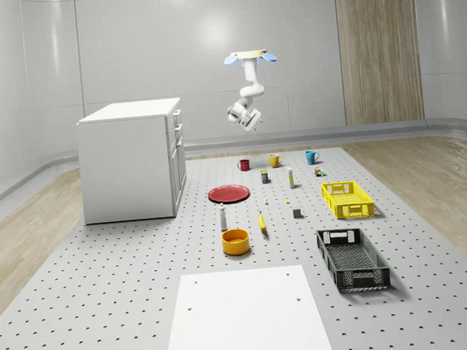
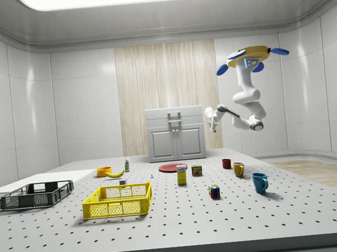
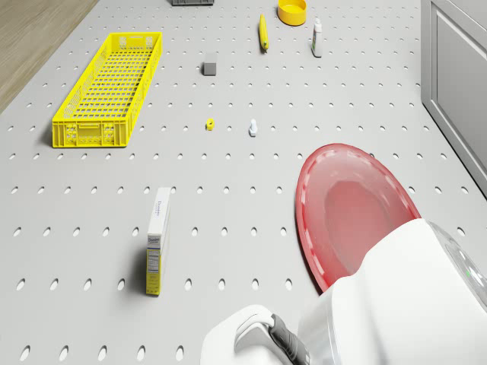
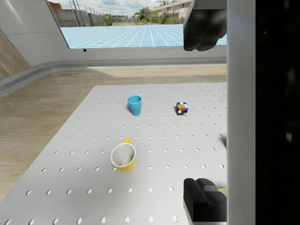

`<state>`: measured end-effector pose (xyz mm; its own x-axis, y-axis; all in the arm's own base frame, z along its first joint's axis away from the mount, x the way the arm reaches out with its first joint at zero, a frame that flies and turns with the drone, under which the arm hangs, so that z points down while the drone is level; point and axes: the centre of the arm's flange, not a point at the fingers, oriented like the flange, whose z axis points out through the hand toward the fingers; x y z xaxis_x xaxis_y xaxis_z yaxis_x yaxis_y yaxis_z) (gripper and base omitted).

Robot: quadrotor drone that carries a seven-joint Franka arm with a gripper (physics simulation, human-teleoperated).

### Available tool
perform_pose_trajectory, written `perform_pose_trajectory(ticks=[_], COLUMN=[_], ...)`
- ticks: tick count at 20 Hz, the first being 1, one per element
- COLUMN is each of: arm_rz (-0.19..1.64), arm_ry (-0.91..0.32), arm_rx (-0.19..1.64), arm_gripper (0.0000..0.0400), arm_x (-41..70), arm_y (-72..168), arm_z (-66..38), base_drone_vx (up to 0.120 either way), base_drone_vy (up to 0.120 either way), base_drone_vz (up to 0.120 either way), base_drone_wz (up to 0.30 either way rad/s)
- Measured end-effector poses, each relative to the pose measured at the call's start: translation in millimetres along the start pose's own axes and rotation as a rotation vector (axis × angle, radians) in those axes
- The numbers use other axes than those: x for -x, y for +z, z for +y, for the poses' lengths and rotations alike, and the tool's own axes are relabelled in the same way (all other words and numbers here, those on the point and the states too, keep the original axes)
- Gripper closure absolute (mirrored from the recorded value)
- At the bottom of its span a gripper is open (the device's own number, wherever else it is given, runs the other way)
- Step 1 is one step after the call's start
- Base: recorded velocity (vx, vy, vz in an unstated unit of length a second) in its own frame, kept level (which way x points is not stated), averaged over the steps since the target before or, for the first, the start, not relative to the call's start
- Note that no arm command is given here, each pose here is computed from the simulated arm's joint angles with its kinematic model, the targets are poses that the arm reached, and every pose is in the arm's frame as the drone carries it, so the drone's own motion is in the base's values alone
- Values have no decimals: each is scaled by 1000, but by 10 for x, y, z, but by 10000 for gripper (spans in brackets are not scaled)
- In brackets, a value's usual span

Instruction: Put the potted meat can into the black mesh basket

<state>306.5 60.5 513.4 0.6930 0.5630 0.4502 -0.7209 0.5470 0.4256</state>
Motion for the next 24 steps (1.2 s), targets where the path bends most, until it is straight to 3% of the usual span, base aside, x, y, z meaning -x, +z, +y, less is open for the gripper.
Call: perform_pose_trajectory(ticks=[4,8,20,24], arm_rz=[237,360,465,473], arm_ry=[-8,-13,-17,-17], arm_rx=[234,352,451,458], arm_gripper=[0,0,0,0], arm_x=[231,342,431,437], arm_y=[51,116,188,194], arm_z=[-228,-336,-420,-426], base_drone_vx=[120,120,120,120], base_drone_vy=[-10,-100,0,70], base_drone_vz=[-120,-120,-100,-10], base_drone_wz=[0,0,0,0])
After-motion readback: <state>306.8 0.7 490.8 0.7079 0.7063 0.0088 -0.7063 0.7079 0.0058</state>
